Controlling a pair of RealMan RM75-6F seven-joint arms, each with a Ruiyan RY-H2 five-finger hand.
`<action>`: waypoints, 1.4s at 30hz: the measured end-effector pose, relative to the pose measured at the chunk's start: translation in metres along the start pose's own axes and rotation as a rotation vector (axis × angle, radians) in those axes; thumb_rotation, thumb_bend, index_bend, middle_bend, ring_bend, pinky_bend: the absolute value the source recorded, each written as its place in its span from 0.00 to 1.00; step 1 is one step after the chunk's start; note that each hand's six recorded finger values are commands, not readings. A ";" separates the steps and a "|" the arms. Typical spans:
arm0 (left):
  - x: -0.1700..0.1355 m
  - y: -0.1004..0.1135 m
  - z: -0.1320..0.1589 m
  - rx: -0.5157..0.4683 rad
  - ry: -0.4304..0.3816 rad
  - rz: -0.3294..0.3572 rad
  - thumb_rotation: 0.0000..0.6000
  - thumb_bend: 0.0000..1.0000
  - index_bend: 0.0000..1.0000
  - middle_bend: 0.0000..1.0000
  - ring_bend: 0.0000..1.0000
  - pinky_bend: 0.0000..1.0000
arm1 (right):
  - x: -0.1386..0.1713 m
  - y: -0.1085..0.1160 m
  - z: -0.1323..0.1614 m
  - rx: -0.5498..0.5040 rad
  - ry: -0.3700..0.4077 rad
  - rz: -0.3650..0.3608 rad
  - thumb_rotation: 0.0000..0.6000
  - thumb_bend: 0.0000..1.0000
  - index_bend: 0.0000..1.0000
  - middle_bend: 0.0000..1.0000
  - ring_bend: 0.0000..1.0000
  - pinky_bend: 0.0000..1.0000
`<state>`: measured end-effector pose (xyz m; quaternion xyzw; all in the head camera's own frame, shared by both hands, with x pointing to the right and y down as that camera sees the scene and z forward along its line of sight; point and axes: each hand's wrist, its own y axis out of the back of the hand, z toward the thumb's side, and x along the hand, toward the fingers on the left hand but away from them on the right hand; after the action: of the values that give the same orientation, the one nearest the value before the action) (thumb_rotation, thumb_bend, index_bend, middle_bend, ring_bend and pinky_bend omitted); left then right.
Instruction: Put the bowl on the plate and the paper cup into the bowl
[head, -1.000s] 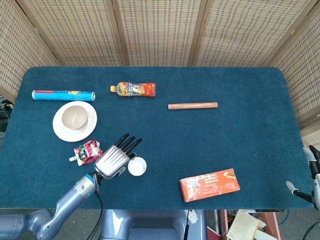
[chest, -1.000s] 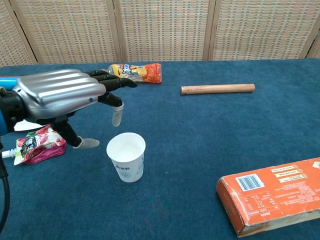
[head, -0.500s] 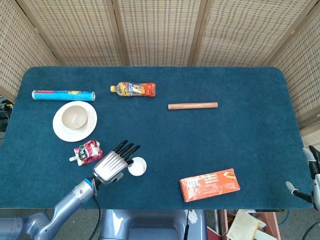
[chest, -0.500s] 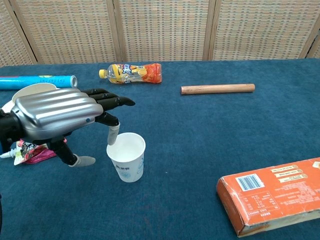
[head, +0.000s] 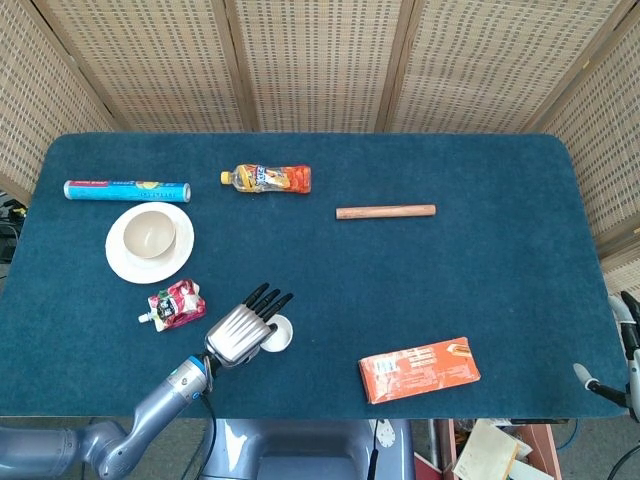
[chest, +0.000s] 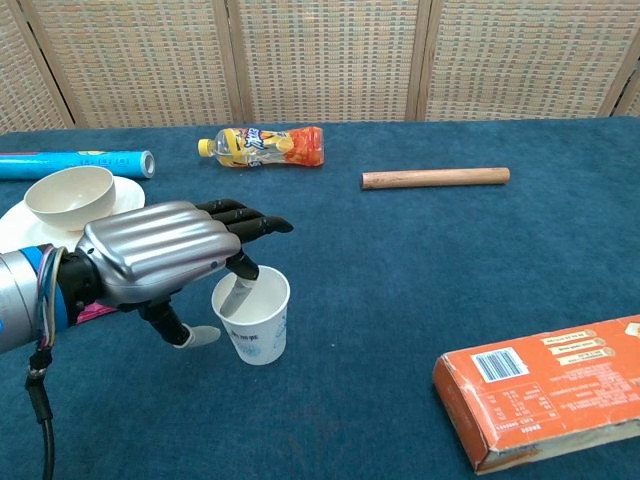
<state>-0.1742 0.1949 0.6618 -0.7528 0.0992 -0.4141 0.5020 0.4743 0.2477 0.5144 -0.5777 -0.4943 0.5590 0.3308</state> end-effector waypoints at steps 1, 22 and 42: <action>0.000 0.001 0.000 -0.002 0.002 0.005 1.00 0.31 0.63 0.00 0.00 0.00 | 0.000 0.000 0.000 -0.001 0.000 0.000 1.00 0.17 0.00 0.00 0.00 0.00; -0.023 0.036 -0.085 0.009 0.187 0.066 1.00 0.36 0.65 0.00 0.00 0.00 | 0.002 0.001 0.004 0.002 0.017 -0.003 1.00 0.17 0.00 0.00 0.00 0.00; -0.058 0.038 -0.238 -0.087 0.599 -0.104 1.00 0.37 0.65 0.00 0.00 0.00 | 0.000 -0.003 0.005 0.010 0.012 0.008 1.00 0.17 0.00 0.00 0.00 0.00</action>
<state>-0.3731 0.0496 0.6362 -0.6222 0.2217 -0.6382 0.3955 0.4691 0.2480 0.5160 -0.5812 -0.4872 0.5593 0.3347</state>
